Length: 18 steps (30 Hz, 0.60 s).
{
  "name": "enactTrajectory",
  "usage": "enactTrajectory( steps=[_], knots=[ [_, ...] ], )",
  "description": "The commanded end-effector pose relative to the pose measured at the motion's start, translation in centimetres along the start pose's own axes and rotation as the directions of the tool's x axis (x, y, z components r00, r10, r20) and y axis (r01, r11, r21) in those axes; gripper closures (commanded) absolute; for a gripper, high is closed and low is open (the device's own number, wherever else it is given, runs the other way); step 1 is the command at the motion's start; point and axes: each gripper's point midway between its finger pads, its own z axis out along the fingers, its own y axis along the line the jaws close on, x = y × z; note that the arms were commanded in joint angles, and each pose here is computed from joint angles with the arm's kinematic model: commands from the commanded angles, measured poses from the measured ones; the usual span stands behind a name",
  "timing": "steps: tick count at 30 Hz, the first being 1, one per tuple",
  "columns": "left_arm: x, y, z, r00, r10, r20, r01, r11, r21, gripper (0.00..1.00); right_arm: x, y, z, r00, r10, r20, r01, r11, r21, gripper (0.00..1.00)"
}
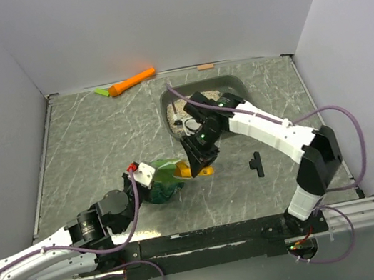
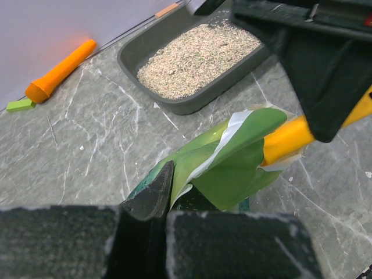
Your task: Fill the litter box with clean litter
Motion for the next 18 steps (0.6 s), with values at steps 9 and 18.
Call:
enactTrajectory(
  steps=[9, 18],
  knots=[
    [-2.0, -0.4, 0.0, 0.998, -0.046, 0.038, 0.045, 0.999, 0.025, 0.99, -3.0, 0.0, 6.9, 0.978, 0.079, -0.195, -0.095, 0.993, -0.07, 1.0],
    [-1.8, -0.3, -0.1, 0.998, -0.041, 0.041, 0.04, 0.999, 0.018, 0.99, -5.2, 2.4, 9.4, 0.989, 0.055, -0.139, -0.095, 0.948, -0.303, 1.0]
  ],
)
